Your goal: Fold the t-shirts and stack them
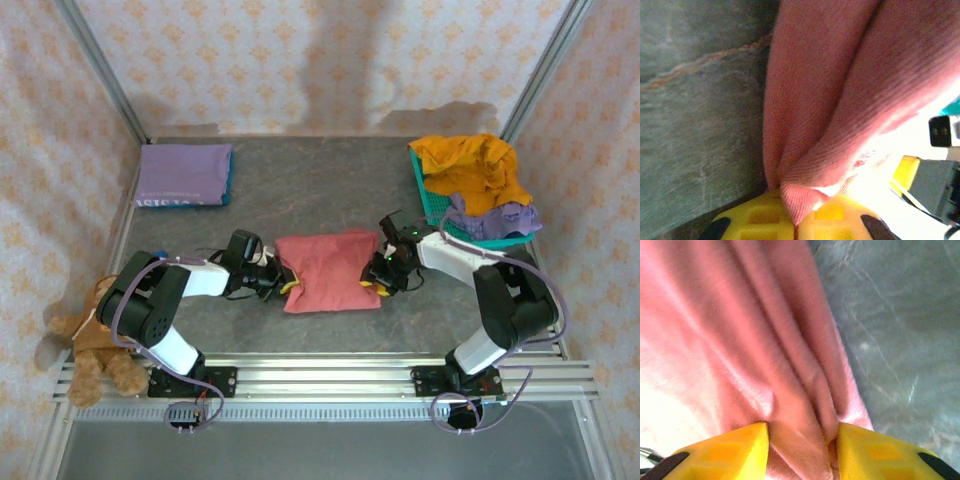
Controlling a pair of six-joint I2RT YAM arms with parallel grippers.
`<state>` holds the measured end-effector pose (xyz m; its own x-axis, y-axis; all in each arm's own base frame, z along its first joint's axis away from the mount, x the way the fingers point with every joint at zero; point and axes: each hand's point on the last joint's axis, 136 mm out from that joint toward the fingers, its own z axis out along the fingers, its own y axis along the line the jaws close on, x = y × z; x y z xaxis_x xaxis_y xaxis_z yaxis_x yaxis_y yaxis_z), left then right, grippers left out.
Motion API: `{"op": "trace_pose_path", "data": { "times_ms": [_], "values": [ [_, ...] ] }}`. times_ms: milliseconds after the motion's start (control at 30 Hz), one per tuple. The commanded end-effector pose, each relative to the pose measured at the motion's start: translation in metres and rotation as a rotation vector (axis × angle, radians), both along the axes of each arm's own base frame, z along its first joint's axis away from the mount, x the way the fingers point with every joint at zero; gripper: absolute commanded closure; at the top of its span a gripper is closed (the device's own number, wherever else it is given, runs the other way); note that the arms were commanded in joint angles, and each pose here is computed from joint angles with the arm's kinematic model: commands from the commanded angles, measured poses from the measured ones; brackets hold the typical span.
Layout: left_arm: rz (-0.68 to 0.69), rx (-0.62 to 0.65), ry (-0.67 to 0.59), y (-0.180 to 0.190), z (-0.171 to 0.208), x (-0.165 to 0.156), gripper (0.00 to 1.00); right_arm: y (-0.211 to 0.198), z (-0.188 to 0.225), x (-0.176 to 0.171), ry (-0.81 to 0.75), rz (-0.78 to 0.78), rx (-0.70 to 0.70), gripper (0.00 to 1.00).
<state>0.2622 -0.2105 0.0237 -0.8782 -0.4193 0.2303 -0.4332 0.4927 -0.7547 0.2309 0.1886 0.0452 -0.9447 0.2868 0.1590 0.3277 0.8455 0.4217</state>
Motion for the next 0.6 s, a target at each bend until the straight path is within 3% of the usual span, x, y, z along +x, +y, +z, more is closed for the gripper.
{"op": "trace_pose_path", "data": {
  "times_ms": [0, 200, 400, 567],
  "values": [
    [-0.051, 0.107, 0.070, 0.010, -0.022, -0.022, 0.84, -0.015, 0.046, 0.020, -0.110, 0.009, -0.069, 0.59],
    [-0.178, 0.354, 0.046, 0.037, 0.006, -0.022, 0.67, -0.032, 0.069, 0.075, -0.225, 0.072, -0.167, 0.59],
    [-0.244, 0.389, -0.005, 0.036, 0.054, -0.002, 0.60, -0.023, 0.044, 0.122, -0.261, 0.119, -0.192, 0.61],
    [-0.271, 0.332, -0.087, 0.014, 0.100, 0.041, 0.59, -0.012, 0.028, 0.143, -0.268, 0.131, -0.155, 0.65]
  ]
}}
